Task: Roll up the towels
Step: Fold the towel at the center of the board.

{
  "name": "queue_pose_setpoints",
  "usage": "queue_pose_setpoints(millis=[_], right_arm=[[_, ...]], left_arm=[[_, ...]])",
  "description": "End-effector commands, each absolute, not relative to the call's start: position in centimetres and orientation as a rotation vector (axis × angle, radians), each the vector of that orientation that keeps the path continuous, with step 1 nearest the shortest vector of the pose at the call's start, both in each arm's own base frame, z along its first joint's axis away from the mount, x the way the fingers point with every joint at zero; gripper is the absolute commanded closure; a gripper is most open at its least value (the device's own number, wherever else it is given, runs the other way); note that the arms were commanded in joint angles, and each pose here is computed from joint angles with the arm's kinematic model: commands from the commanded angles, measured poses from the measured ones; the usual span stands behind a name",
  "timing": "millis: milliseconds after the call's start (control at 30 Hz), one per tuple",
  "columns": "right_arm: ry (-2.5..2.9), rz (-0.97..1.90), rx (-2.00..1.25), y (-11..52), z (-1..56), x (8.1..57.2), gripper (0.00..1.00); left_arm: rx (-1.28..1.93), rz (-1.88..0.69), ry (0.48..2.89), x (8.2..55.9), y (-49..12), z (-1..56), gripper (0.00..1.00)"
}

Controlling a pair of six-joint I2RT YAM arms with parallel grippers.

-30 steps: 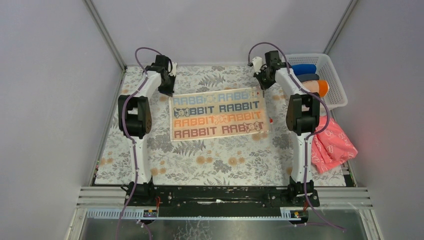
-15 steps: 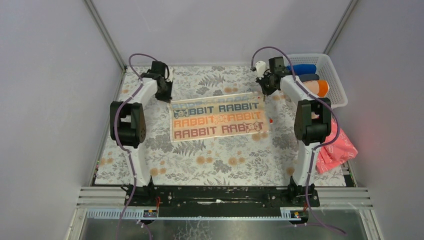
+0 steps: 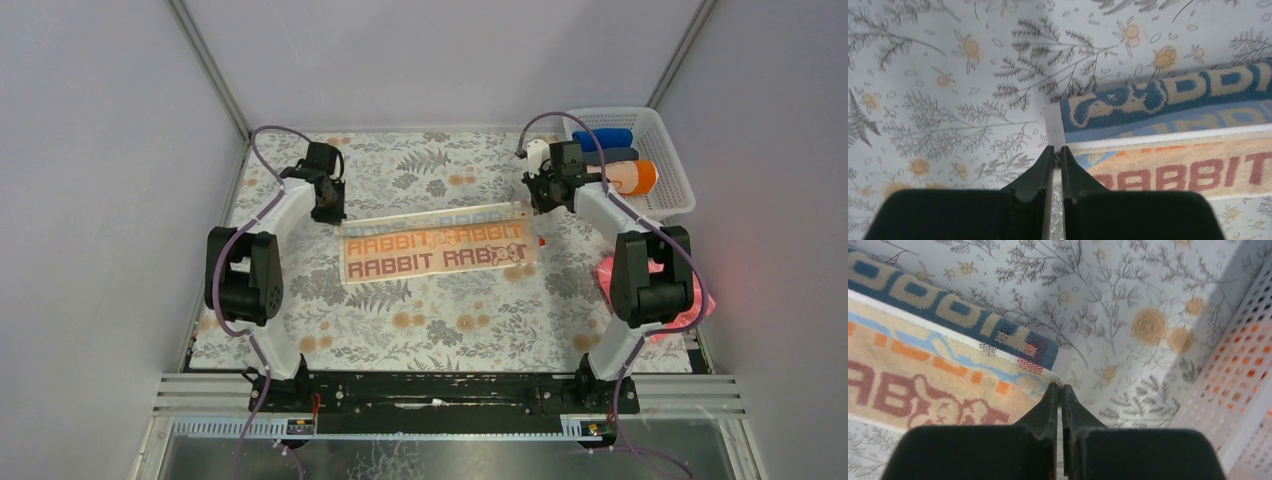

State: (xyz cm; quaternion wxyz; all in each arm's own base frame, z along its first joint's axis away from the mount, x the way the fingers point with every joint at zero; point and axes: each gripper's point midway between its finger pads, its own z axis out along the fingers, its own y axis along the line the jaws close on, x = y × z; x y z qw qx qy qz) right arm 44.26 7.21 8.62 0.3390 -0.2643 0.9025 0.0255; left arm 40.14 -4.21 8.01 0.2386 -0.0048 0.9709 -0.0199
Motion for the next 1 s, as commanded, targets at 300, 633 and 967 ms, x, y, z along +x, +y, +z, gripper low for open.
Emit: queue_pose_setpoints(millis=[300,633,967], right_arm=[[2.356,0.019,-0.226,4.5,9.0,39.8,0.96],[2.482,0.026,-0.137,4.3,5.5,38.1,0.98],[2.523,0.005,-0.074,3.9,4.9,37.4,0.94]], left_arm=[[-0.301,0.224,2.714,33.6,-1.5,6.4,1.0],[-0.291,0.237,2.789,31.8,-2.4,4.0,1.0],[-0.328,0.282,2.8,30.5,-2.4,3.7,0.99]])
